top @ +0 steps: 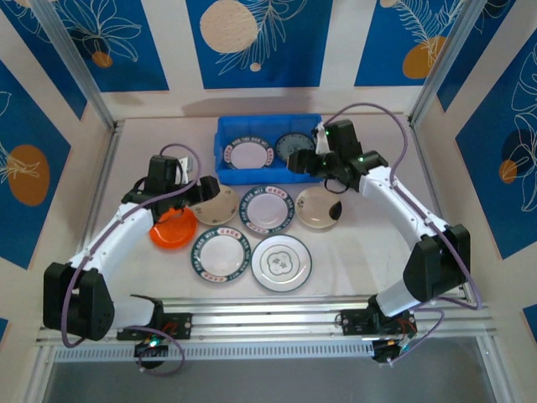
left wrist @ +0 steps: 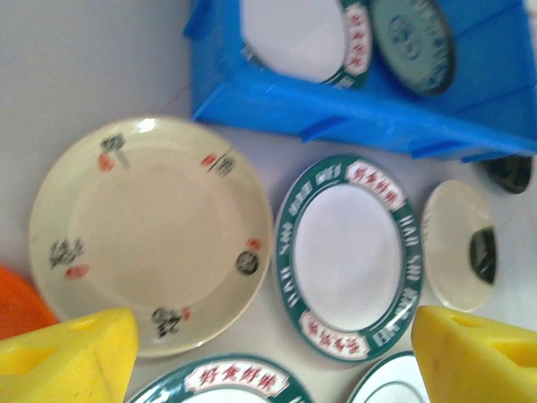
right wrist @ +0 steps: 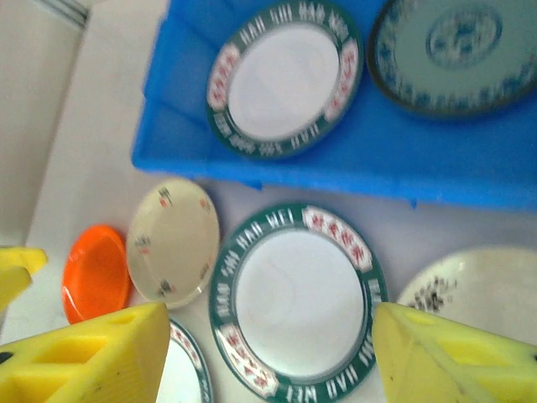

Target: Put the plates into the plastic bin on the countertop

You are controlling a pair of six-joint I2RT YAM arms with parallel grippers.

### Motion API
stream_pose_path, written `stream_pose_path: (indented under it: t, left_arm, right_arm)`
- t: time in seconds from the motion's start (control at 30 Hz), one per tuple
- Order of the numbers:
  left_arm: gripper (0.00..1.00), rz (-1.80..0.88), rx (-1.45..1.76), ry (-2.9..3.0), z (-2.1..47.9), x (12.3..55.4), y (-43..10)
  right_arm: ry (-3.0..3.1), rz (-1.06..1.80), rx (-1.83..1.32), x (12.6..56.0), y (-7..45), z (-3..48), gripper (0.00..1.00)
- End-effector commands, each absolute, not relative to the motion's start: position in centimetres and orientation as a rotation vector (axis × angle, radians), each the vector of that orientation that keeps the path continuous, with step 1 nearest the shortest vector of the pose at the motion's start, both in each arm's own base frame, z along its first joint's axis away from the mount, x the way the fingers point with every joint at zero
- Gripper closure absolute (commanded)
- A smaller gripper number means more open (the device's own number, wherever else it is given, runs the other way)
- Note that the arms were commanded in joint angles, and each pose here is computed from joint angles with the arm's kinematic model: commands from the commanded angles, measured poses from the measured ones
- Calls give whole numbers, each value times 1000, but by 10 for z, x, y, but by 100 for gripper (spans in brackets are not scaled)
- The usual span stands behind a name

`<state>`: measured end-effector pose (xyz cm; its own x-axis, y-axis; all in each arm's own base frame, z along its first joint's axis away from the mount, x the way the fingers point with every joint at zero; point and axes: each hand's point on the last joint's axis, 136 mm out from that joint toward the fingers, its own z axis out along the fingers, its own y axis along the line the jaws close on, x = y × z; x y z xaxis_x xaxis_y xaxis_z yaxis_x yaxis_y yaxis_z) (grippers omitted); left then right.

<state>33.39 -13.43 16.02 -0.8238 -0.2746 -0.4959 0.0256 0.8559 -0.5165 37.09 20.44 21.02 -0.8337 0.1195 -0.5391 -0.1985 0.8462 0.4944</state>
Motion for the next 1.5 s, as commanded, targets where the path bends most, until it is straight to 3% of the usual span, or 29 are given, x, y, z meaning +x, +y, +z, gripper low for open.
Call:
stream_pose_path:
  t: [0.0,0.13,0.37,0.7,0.97,1.07,1.37,1.47]
  left_arm:
    - [15,-600,-237,2493,144,321,-115]
    - [15,-593,-295,2481,139,316,-102]
    - [16,-725,-278,2413,149,323,-115]
    - [17,-925,-246,2284,175,359,-142]
    - [19,-1003,-219,2242,185,378,-155]
    - [19,-1007,-209,2231,189,381,-156]
    - [20,-1004,-199,2227,189,382,-157]
    - [21,-1003,-200,2226,188,381,-156]
  right_arm:
    - [2478,766,-25,358,204,187,34]
    - [2521,734,90,356,177,169,34]
    - [2421,772,603,371,73,143,38]
    - [2279,630,996,373,-26,112,51]
    - [2296,572,1106,385,-56,82,57]
    - [2290,569,1110,392,-57,76,63]
    - [2310,572,1120,421,-56,62,65]
    - [2312,586,1117,429,-54,62,70]
